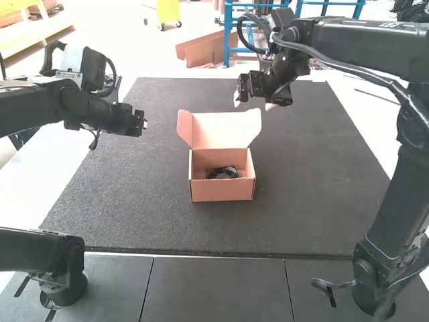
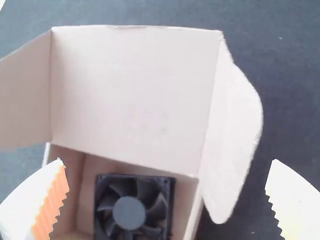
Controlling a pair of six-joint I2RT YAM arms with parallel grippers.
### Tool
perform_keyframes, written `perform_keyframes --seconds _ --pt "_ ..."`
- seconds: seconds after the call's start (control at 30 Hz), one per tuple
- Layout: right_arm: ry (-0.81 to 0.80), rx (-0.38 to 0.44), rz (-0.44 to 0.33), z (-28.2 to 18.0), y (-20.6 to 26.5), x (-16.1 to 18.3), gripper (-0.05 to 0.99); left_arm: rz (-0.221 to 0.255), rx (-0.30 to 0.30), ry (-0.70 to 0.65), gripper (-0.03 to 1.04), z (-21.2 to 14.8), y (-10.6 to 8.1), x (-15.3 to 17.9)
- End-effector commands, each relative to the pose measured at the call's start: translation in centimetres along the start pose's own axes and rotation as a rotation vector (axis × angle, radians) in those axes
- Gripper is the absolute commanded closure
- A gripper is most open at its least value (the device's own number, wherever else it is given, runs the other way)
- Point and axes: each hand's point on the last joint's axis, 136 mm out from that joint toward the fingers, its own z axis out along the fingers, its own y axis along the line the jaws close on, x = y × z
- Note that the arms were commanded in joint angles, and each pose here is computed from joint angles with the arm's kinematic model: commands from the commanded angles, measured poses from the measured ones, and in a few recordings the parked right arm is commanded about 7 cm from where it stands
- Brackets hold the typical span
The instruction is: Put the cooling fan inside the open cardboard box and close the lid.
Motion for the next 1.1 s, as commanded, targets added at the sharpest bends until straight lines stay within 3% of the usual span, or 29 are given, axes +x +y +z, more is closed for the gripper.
perform_keyframes --seconds 0.0,0.33,0.57,0.9,1.07 --pt "-0.039 0.082 -0.087 -0.7 -2.3 0.0 0.03 -0.017 -0.013 -0.048 0.04 0.2 0.3 -2.4" --pt "-0.154 0.094 -0.085 -0.2 -3.8 -1.1 0.03 0.007 0.020 -0.072 0.04 4.2 -1.6 -4.1" --pt "-0.271 0.081 -0.066 -0.1 -4.2 -3.8 0.03 0.012 0.046 -0.064 0.04 6.9 -3.4 -5.0" --pt "-0.242 0.052 -0.048 1.0 -4.8 -4.7 0.03 0.012 0.046 -0.064 0.04 9.2 -3.8 -6.4" --pt "-0.186 -0.014 -0.020 1.6 -4.3 -4.6 0.03 0.018 0.060 -0.059 0.04 9.5 -4.2 -6.3"
